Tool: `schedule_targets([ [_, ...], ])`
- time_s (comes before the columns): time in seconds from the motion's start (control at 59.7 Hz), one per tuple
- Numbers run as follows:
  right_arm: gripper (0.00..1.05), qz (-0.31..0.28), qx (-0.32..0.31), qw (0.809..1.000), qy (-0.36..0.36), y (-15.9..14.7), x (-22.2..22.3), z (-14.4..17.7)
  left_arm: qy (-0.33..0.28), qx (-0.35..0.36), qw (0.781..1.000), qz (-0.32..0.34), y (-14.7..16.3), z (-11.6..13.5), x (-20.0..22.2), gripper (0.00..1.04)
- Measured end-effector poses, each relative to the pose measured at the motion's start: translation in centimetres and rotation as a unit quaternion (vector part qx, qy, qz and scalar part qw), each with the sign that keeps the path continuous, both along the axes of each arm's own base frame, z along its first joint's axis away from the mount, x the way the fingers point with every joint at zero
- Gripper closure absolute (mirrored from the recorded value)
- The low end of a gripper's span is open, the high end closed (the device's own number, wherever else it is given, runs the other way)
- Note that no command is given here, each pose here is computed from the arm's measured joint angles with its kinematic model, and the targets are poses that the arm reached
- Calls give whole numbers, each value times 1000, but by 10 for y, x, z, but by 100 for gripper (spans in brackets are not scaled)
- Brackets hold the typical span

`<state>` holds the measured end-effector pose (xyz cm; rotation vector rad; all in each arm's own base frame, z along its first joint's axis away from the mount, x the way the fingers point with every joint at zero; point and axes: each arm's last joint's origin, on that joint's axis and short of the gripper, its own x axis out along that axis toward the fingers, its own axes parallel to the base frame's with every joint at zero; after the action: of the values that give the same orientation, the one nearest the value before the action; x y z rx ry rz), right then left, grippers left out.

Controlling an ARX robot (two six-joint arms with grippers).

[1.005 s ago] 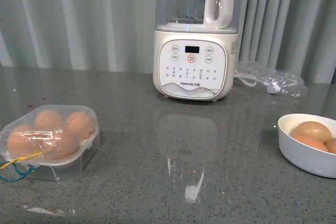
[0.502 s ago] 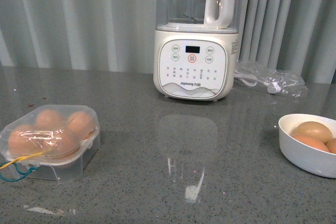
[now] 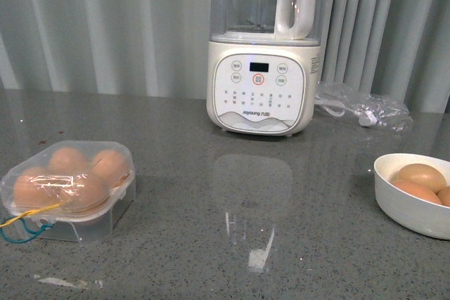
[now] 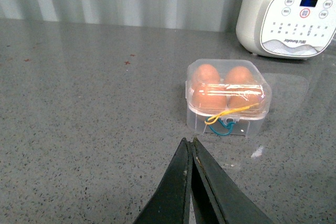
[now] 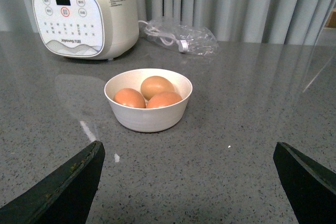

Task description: Put egg into box

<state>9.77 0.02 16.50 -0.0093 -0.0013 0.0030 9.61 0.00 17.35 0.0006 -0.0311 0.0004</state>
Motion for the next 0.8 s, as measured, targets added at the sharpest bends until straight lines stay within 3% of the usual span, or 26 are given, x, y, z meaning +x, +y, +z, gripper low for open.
schedule_targets([
  [0.301, 7, 0, 0, 1000, 0, 0, 0, 0, 3, -1, 1000, 0, 0, -1, 0, 99],
  [0.586, 7, 0, 0, 1000, 0, 0, 0, 0, 3, -1, 1000, 0, 0, -1, 0, 51],
  [0.687, 7, 0, 0, 1000, 0, 0, 0, 0, 3, -1, 1000, 0, 0, -1, 0, 27],
  [0.804, 7, 0, 0, 1000, 0, 0, 0, 0, 3, -1, 1000, 0, 0, -1, 0, 8],
])
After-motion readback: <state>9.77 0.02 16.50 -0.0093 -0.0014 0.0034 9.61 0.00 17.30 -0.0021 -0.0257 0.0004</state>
